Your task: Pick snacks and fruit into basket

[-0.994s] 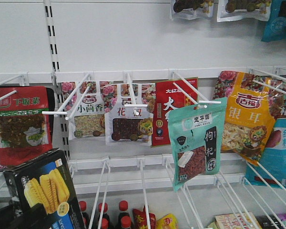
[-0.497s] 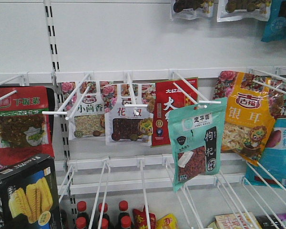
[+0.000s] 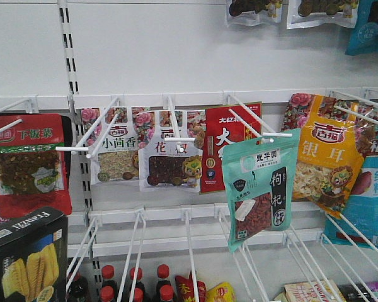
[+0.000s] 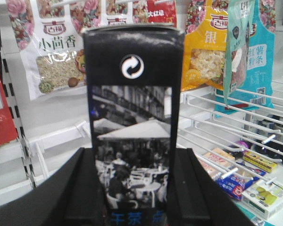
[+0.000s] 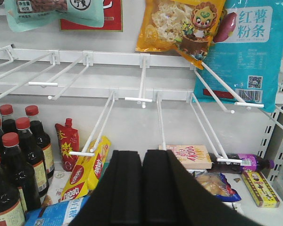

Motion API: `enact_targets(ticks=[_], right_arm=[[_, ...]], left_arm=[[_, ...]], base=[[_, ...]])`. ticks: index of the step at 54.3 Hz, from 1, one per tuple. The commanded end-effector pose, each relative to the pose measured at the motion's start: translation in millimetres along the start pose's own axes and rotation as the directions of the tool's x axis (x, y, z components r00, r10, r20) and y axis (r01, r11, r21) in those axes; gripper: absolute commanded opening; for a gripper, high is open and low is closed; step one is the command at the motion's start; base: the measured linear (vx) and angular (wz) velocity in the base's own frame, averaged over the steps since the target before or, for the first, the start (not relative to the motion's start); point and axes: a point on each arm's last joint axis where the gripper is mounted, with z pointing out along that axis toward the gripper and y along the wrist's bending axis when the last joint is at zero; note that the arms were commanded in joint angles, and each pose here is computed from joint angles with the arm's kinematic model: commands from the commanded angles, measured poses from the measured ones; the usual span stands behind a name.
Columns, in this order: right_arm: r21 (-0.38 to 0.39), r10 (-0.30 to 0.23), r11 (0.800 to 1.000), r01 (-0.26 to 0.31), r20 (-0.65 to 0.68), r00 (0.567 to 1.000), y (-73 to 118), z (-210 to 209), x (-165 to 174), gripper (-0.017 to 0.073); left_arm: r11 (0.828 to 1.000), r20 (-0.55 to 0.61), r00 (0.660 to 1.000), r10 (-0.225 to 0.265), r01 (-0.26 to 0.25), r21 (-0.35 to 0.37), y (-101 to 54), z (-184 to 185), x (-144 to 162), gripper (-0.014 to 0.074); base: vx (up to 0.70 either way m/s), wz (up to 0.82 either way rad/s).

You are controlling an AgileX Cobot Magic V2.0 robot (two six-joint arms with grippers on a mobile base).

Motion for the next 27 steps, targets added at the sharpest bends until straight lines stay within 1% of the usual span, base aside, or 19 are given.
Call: enact_targets(ticks=[1,4,7,9,12,15,16,20,25,27], right_arm=[[0.023,-0.007,1.000,0.005,0.114,0.993,-1.8,-1.2,-8.1,-0.0010],[0.026,-0.006,1.000,0.003,0.133,0.991,-2.1,-1.4,-9.8,-0.0010],[0.027,0.019,0.999,-0.024,0.166,0.986,-2.6,-1.9,-12.7,-0.0010],[0.024,0.056,0.998,-0.061,0.192,0.980,-3.0,-2.3,-15.0,-0.0010],[0.016,0.127,0.991,-0.135,0.245,0.961,-4.3,-3.4,-19.5,-0.0010],[0.005,0.204,0.976,-0.216,0.298,0.932,-6.1,-4.7,-24.1,-0.0010],[0.001,0.222,0.972,-0.234,0.308,0.925,-6.5,-5.0,-24.9,-0.0010],[-0.024,0.332,0.938,-0.346,0.347,0.877,-8.8,-6.2,-28.0,-0.0010],[-0.038,0.405,0.905,-0.423,0.380,0.832,-11.5,-7.4,-30.4,-0.0010],[-0.042,0.424,0.895,-0.444,0.388,0.818,-12.3,-7.8,-30.9,-0.0010]], left_arm=[[1.000,0.093,0.996,-0.012,0.010,0.023,-3.6,-5.1,-17.3,0.0002],[1.000,0.103,0.995,-0.006,0.004,0.015,-4.1,-7.8,-18.9,0.0003],[1.000,0.109,0.994,-0.002,0.001,0.012,-4.4,-9.3,-19.9,0.0003],[1.000,0.115,0.993,-0.004,0.003,0.012,-4.8,-10.3,-20.6,0.0003],[1.000,0.119,0.993,-0.003,0.002,0.013,-5.2,-11.0,-21.2,0.0003],[1.000,0.123,0.992,-0.001,0.000,0.010,-5.4,-12.2,-21.8,0.0003],[1.000,0.122,0.992,-0.001,0.000,0.009,-5.3,-12.2,-21.8,0.0003],[1.000,0.121,0.993,-0.001,0.000,0.007,-5.1,-12.2,-21.7,0.0003],[1.000,0.116,0.993,-0.001,0.001,-0.002,-4.3,-12.1,-21.2,0.0003],[1.000,0.116,0.993,0.000,0.000,-0.002,-4.3,-12.1,-21.2,0.0003]], base=[[0.00,0.00],[0.00,0.00],[0.00,0.00],[0.00,0.00],[0.00,0.00],[0.00,0.00],[0.00,0.00],[0.00,0.00],[0.00,0.00],[0.00,0.00]])
